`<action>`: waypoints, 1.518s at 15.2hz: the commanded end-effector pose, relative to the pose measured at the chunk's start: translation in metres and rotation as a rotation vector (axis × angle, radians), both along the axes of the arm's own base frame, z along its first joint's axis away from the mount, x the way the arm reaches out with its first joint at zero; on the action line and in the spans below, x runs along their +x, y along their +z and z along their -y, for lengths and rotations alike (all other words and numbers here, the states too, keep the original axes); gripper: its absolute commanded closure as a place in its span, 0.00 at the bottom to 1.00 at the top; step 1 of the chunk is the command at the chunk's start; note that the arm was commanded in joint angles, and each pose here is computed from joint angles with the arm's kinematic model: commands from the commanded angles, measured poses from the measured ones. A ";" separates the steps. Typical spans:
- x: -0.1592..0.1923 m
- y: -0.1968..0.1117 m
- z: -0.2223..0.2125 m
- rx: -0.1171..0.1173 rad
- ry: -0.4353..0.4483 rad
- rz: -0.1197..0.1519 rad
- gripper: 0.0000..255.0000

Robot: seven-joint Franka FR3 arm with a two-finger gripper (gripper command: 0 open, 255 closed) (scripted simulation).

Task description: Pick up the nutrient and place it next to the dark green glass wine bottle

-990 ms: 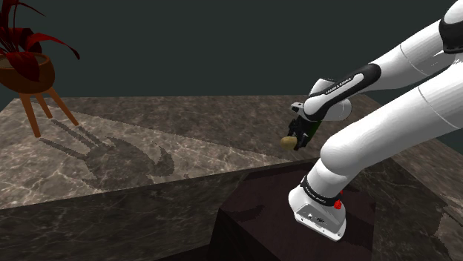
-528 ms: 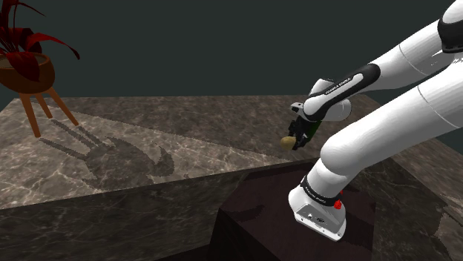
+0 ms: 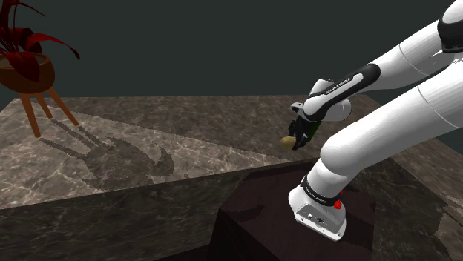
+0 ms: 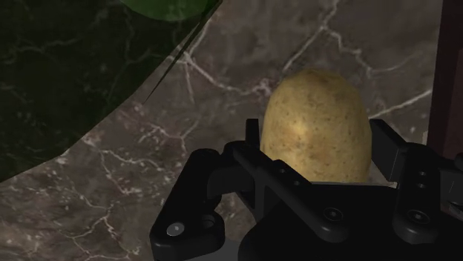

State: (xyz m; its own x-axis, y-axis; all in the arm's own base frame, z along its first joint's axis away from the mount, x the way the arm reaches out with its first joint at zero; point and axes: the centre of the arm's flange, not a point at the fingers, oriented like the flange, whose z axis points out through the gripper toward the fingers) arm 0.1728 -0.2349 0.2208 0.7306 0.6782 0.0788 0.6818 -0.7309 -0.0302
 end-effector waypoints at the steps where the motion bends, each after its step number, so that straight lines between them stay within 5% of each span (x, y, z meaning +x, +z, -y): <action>1: 0.000 0.005 0.000 0.001 0.000 -0.001 1.00; 23: 0.000 0.121 0.000 0.001 0.000 -0.001 1.00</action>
State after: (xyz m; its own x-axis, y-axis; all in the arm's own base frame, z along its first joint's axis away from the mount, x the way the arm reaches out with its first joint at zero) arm 0.1730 -0.2351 0.3367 0.7305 0.6784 0.0789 0.6820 -0.7307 -0.0307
